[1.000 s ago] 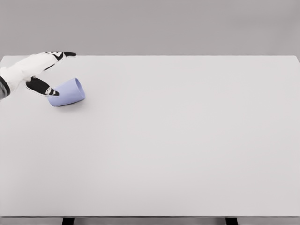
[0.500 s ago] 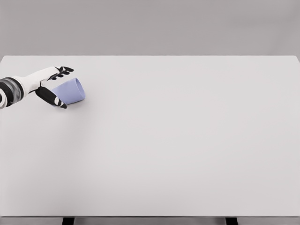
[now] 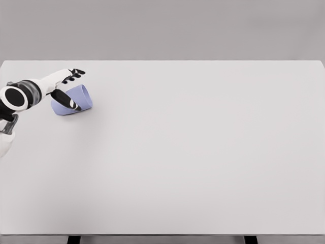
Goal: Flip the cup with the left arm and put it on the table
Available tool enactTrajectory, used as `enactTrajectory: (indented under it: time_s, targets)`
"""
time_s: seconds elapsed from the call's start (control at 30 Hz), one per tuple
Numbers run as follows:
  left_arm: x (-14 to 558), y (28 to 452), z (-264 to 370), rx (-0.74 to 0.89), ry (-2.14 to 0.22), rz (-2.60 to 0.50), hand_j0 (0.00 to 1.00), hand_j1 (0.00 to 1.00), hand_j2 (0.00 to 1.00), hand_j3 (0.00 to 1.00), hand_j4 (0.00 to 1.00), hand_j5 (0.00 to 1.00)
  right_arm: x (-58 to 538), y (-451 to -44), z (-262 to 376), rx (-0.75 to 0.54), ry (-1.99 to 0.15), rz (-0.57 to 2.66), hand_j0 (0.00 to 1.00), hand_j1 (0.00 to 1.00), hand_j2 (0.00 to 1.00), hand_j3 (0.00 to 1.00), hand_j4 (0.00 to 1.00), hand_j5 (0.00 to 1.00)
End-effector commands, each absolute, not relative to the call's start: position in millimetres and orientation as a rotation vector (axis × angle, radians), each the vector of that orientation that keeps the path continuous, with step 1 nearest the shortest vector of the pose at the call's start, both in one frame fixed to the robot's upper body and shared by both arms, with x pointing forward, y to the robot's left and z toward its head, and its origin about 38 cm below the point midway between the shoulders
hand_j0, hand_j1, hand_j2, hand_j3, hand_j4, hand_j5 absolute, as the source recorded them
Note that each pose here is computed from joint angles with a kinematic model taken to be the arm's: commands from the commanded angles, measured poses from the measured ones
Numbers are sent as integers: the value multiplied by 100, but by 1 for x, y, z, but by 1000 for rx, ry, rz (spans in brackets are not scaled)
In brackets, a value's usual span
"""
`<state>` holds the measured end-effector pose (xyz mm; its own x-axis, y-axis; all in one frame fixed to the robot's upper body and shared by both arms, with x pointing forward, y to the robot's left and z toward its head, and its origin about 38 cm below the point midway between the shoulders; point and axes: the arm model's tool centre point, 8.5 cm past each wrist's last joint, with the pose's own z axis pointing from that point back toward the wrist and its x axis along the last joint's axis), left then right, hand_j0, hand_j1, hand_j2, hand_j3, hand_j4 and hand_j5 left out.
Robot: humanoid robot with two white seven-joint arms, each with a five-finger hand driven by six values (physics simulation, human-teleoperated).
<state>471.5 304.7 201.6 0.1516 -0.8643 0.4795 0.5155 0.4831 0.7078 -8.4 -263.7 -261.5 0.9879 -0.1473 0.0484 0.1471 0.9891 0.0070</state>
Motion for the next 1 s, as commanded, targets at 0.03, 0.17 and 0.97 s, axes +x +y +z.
enactTrajectory:
  time_s: [0.03,0.17,0.97]
  targets:
    - [476,307,191,419,-963,-1015,98,98,98,98,98,98,-8,-264,-262,4,-49,-148,100,100,100,100,100,100]
    - [479,307,183,412,-944,-1003,98,98,98,98,98,98,-8,-264,-262,4,-49,-148,100,100,100,100,100,100]
    - [481,300,168,505,-885,-1060,95,95,95,95,95,95,-8,-264,-262,4,-49,-148,100,100,100,100,100,100]
